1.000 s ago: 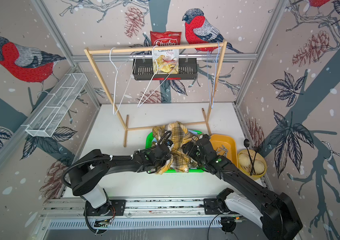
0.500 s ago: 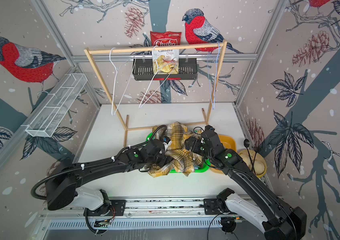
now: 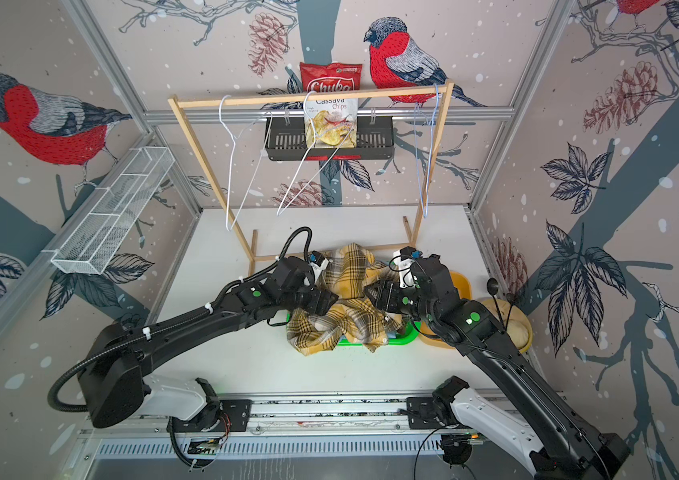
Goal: Remove the clothespins securing long-sleeve shirts to the hanger
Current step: Adjust the long-sleeve shirt at the bin.
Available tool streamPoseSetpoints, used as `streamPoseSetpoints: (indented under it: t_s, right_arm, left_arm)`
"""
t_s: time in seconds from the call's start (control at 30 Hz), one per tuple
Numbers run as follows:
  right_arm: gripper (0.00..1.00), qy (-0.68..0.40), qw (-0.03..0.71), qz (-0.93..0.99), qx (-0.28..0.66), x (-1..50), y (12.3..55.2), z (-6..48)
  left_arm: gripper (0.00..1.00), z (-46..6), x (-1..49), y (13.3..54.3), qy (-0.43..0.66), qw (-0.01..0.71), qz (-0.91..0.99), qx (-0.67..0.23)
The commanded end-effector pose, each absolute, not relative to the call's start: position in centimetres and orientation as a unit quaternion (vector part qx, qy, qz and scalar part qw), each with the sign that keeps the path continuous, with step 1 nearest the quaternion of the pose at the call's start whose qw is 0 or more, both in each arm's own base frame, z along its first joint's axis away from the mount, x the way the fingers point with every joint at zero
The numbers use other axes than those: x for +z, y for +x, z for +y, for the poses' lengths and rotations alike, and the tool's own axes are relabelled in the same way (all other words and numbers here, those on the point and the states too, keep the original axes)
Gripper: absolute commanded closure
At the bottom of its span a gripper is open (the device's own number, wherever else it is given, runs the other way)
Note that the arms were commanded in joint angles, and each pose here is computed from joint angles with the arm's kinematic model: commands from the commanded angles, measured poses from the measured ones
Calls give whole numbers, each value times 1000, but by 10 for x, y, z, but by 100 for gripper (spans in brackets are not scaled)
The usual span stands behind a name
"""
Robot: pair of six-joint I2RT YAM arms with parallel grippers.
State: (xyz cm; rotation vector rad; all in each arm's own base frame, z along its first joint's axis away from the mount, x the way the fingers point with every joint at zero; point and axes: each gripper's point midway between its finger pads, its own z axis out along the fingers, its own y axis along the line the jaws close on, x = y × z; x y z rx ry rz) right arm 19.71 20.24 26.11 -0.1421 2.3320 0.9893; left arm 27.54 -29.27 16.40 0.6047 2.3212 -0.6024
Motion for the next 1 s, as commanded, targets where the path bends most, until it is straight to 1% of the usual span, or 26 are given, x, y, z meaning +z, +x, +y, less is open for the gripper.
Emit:
streamPoseSetpoints:
  t_s: [0.0, 0.03, 0.13, 0.2, 0.23, 0.3, 0.37, 0.47, 0.57, 0.63, 0.73, 0.93, 0.97]
  right_arm:
    - [37, -87, 265, 881, 383, 258, 178, 208]
    - [37, -95, 262, 880, 386, 258, 174, 211]
    - [37, -116, 258, 871, 401, 259, 167, 221]
    - [37, -137, 240, 866, 416, 257, 161, 234]
    - [39, -147, 234, 864, 421, 254, 158, 240]
    - [48, -162, 219, 867, 418, 242, 153, 251]
    - [51, -178, 198, 866, 423, 231, 145, 260]
    - [53, -190, 179, 868, 423, 219, 137, 266]
    - [54, -197, 165, 865, 432, 210, 132, 269]
    - [53, -196, 162, 866, 430, 200, 133, 270]
    - [55, -194, 153, 873, 420, 180, 140, 273]
    - [58, -179, 129, 892, 394, 139, 170, 275]
    - [60, -174, 128, 895, 391, 133, 177, 274]
  left_arm:
    - [18, -287, 172, 281, 219, 328, 886, -243]
    - [17, -289, 187, 287, 215, 340, 879, -255]
    - [15, -289, 201, 293, 203, 345, 869, -291]
    - [14, -288, 211, 301, 192, 354, 862, -309]
    - [14, -289, 216, 305, 189, 359, 858, -315]
    - [13, -292, 228, 317, 184, 366, 851, -329]
    - [13, -294, 235, 332, 176, 371, 847, -338]
    - [11, -299, 234, 356, 170, 366, 848, -345]
    - [9, -306, 223, 379, 170, 352, 856, -338]
    - [9, -315, 214, 388, 184, 339, 858, -339]
    - [12, -329, 198, 394, 199, 310, 863, -345]
    - [24, -332, 170, 385, 210, 282, 875, -333]
    - [27, -332, 167, 382, 210, 277, 876, -333]
